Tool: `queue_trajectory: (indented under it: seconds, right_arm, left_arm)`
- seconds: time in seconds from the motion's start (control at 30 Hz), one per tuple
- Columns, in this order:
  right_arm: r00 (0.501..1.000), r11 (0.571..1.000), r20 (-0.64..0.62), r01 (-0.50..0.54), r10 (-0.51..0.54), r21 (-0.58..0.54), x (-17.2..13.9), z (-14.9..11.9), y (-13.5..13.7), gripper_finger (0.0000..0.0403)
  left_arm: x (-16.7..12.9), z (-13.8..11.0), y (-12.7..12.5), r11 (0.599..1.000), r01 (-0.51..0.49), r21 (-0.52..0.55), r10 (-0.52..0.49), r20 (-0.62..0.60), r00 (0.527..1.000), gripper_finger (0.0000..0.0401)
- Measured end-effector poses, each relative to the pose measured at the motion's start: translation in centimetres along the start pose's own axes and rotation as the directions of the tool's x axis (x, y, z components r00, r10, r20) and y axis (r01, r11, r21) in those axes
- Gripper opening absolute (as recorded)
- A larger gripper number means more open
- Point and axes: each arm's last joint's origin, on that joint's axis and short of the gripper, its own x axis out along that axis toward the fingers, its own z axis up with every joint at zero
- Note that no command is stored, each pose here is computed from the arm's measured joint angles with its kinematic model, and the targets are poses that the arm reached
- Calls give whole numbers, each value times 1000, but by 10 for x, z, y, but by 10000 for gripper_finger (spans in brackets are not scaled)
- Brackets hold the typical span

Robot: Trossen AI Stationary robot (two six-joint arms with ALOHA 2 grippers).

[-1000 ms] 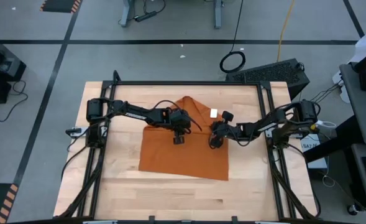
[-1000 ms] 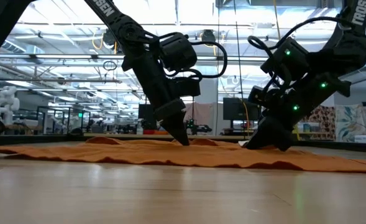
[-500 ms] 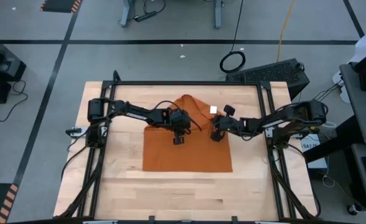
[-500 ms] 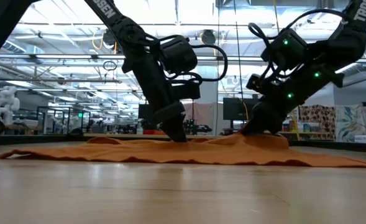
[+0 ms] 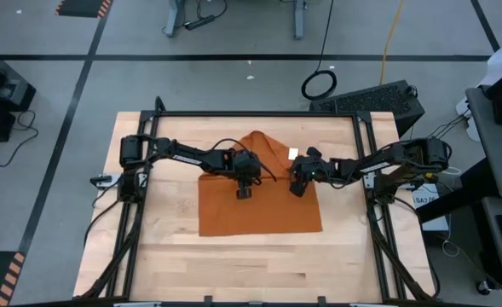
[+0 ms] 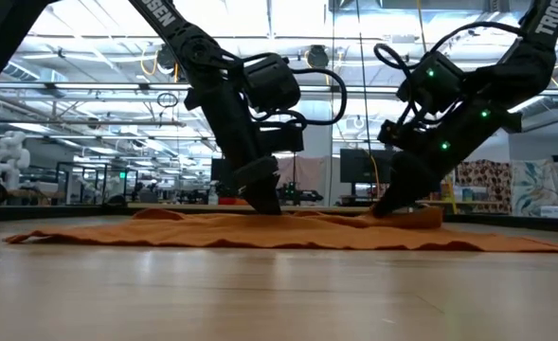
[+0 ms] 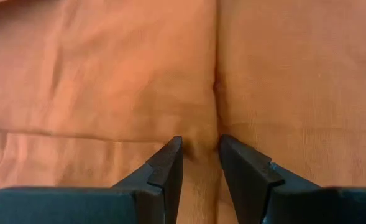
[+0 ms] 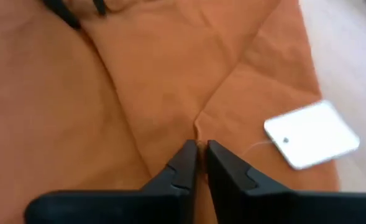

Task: Roll towel into tight, uniform cylinder
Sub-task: Fold the brown towel

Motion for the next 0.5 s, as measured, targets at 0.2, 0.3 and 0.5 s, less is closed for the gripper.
queue_trajectory:
  seconds: [0.2,0.3,0.5]
  right_arm:
    - [1000,1000,8,4,-4,7,-1,-1,5,63]
    - [999,1000,46,2,-2,-13,-2,3,6,76]
    - [998,998,61,4,0,-67,-2,4,6,109]
  left_arm:
    - [-1,-4,-4,999,10,39,-9,-47,999,115]
    - [-1,-4,-5,998,10,58,-7,-46,999,115]
    - [-1,-4,-6,998,11,60,-8,-47,999,115]
